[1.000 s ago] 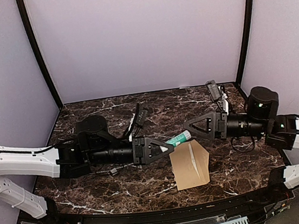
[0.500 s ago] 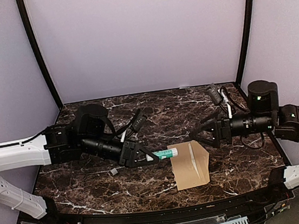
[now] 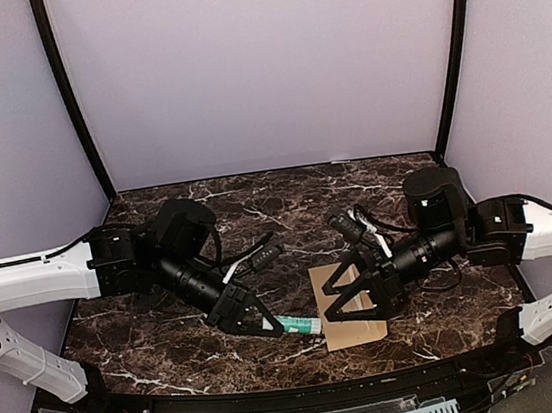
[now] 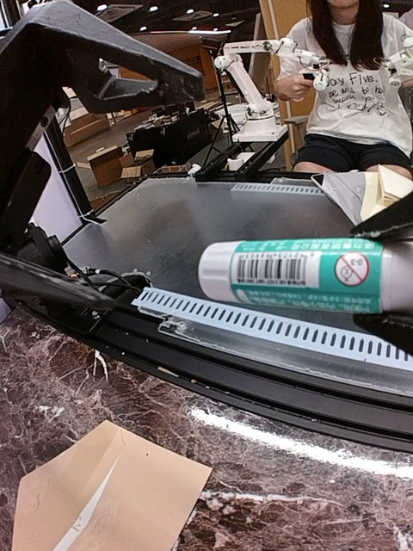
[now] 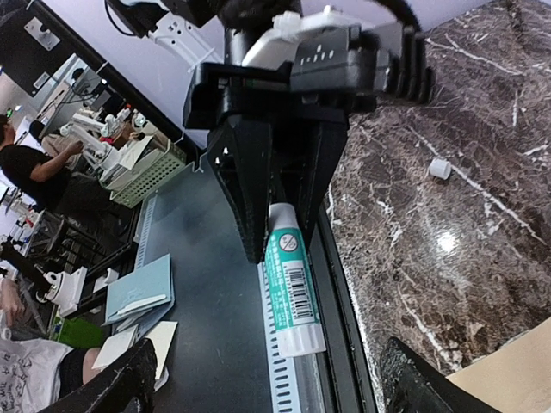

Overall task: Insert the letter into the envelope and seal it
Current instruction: Unscrew the solid glue.

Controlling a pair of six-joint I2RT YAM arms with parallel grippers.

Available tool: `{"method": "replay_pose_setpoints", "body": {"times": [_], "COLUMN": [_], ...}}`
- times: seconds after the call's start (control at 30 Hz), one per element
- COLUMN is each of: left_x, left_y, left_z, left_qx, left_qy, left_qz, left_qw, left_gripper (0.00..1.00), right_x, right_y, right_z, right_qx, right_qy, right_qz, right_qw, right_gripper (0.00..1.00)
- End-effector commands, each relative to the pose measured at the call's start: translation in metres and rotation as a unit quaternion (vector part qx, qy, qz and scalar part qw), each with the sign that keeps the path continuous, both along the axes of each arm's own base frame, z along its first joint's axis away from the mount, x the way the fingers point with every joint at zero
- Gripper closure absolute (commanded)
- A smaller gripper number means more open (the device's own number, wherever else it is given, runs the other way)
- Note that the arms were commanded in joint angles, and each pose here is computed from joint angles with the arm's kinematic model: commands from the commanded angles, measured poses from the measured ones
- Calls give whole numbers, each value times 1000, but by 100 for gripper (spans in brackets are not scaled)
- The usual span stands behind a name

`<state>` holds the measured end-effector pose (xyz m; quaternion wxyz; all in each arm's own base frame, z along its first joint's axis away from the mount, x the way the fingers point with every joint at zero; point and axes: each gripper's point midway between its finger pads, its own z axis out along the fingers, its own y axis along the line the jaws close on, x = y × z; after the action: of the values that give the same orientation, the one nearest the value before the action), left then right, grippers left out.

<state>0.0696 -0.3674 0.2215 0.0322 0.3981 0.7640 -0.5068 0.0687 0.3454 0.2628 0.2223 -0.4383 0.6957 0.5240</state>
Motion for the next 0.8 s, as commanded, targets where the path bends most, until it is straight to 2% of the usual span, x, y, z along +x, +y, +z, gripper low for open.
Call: {"method": "replay_pose_setpoints", "body": {"times": [0.0, 0.2, 0.43, 0.57, 0.77], "left_x": [-8, -10, -13, -14, -13], "left_y": [1, -3, -7, -7, -7], "left_z": [11, 10, 12, 12, 11], "left_qx": [-17, -23, -37, -37, -33], "left_qy": [-1, 10, 25, 25, 25], "left_qz": [-29, -40, -53, -52, -51], "left_qw": [999, 999, 998, 998, 998], "left_gripper": [100, 100, 100, 100, 100], "right_x": [-20, -31, -34, -34, -36], "right_y": [14, 22, 28, 32, 38], "right_z": [2, -14, -26, -30, -31], "right_qx": [29, 31, 28, 31, 43], "right_qy": [15, 38, 57, 67, 77], "right_qz": [50, 64, 67, 69, 75], "right_qw": [998, 997, 996, 995, 993], "right_gripper": [15, 21, 33, 41, 60]}}
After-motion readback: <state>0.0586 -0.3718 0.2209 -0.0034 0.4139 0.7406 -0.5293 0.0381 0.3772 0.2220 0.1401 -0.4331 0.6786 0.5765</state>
